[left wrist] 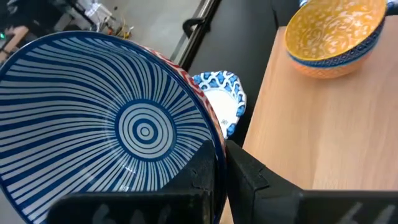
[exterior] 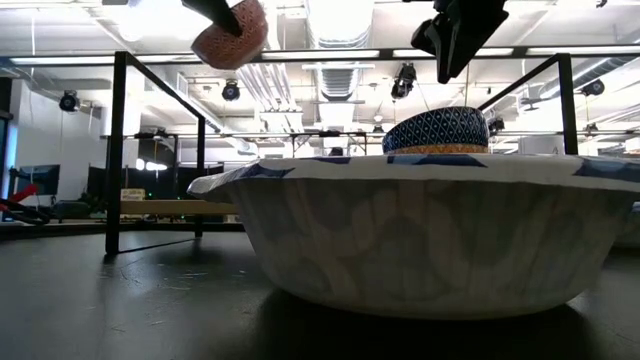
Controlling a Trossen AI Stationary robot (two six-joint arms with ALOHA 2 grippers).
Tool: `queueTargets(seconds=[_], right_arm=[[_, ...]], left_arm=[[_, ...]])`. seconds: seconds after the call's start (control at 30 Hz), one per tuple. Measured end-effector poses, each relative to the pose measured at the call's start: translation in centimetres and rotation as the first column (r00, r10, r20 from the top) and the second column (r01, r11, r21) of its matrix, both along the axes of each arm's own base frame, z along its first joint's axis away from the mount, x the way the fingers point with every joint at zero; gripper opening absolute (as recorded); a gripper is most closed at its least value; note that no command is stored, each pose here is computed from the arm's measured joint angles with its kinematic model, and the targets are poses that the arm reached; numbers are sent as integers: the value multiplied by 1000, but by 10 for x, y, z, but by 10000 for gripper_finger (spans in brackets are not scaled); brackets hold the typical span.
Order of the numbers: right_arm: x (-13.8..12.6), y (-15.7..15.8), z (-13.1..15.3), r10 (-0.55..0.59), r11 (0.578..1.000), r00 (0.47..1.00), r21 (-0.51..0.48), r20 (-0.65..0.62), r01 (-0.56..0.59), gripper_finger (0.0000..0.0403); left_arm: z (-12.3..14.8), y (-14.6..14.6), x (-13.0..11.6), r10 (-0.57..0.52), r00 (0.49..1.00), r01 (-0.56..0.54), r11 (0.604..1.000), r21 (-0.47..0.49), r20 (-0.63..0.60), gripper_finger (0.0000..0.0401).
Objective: Place and stack bowls onto a shelf
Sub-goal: Stack the small dark blue and red patterned bowl on top of the small yellow and dark blue patterned bowl
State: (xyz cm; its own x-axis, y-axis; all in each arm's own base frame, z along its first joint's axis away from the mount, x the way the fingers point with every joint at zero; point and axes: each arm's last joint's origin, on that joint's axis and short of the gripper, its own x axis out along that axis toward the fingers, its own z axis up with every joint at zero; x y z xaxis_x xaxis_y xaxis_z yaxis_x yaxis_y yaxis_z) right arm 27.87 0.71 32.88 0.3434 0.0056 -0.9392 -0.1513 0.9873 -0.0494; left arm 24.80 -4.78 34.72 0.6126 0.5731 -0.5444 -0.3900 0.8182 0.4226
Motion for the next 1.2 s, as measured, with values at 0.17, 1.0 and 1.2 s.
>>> queueTargets(seconds=[0.17,1.0,1.2], right_arm=[[2,0,1,50,999,999,-18,22,-49,89],[10,7,4,222,967,967,96,127,-235,89],[12,11,3,292,947,943,89,158,-308,89]], left_arm=[[-3,-5,13,-79,997,79,996,-34,18,1],[-54,-36,88,-475,880,471,870,-147,8,1],[-66,-44,102,-586,809,581,793,-183,31,1]])
